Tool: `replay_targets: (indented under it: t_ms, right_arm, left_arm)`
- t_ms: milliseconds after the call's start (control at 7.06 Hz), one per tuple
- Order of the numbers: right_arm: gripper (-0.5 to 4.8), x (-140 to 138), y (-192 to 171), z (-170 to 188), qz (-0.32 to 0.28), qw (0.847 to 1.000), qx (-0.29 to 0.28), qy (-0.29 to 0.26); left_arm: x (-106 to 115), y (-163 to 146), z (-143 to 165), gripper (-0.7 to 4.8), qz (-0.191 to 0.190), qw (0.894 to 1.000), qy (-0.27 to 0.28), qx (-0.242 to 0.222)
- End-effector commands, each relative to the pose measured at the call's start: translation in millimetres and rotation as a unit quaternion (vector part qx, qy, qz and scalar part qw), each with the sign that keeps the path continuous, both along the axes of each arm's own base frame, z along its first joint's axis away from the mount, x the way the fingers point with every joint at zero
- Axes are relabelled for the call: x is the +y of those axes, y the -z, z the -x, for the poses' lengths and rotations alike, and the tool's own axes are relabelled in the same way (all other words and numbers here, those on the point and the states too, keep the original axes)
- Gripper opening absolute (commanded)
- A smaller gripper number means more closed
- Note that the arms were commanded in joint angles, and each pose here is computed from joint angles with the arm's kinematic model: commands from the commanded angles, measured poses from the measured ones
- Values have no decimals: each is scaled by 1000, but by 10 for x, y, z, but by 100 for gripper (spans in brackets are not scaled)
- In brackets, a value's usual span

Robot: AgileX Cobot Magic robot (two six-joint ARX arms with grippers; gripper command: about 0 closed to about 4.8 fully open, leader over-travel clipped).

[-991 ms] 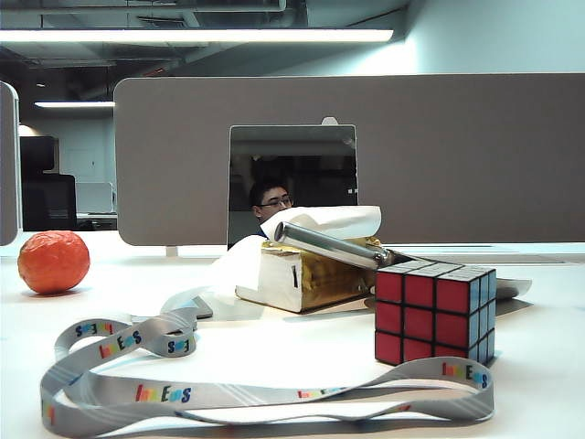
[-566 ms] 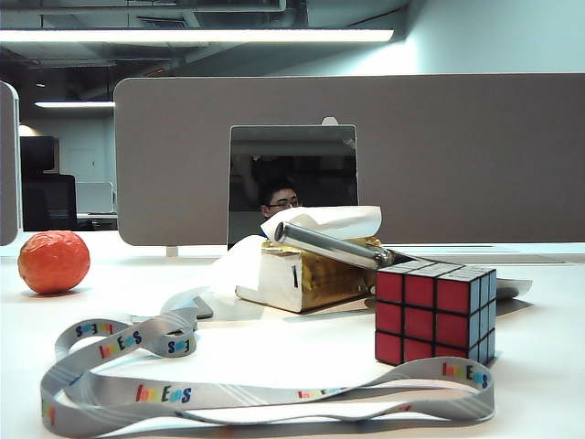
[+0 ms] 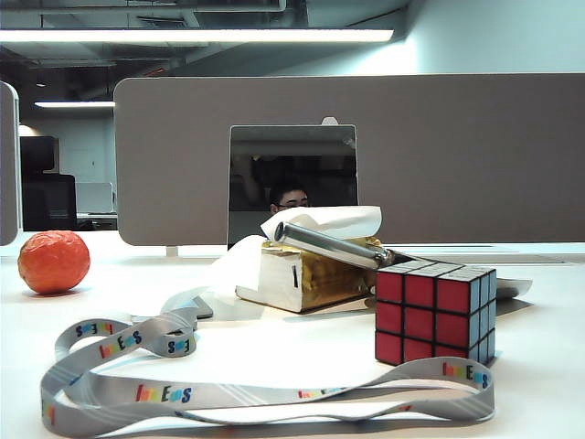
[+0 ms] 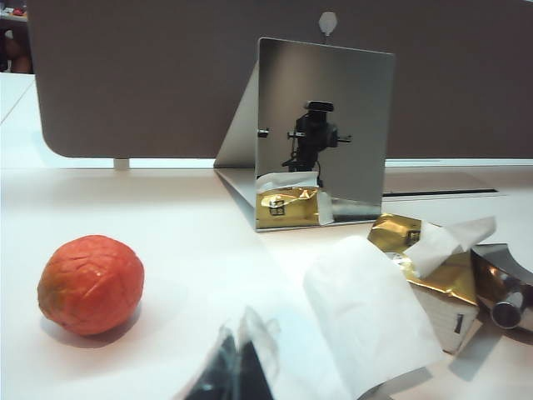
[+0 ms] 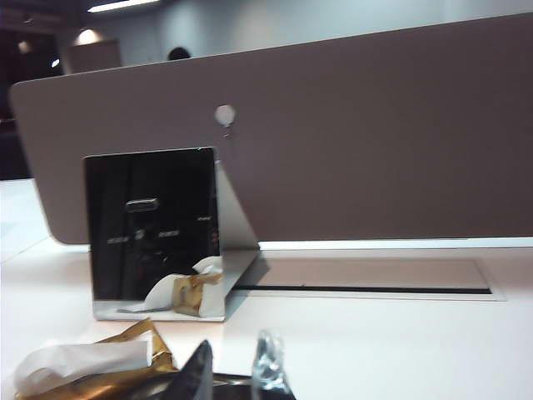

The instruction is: Pull out a tissue from the tissue box and use it to cover the ID card on the tabletop.

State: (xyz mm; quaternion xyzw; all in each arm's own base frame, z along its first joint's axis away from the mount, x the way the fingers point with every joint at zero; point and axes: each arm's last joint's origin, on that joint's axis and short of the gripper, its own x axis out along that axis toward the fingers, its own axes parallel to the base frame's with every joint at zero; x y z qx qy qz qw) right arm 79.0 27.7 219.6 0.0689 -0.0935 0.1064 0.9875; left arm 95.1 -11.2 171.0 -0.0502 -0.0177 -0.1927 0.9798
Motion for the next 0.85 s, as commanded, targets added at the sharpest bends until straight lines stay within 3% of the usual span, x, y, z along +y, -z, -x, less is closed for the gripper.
replay_targets:
  t_ms: [142,425,566,708,849]
  right_arm:
    - [71,13,151,-53,-3,1000,1,16]
    - [71,30,465,-126,19,998,50,39]
    - [71,17,461,-127,32,996,47,63]
    - [70,-27,454,-130,35,990,46,126]
    - [30,-85,426,-142,31,988,34,151]
  left_arm:
    - [-1,-16,2,-6,2,1000,0,-4]
    - [-1,-14,2,-6,2,1000,0,-3]
    - [-1,-10,2,-6,2,1000,0,-1]
    - [-1,3,1,-6,2,1000,0,6]
    - [-1,6,1,-6,2,1000,0,8]
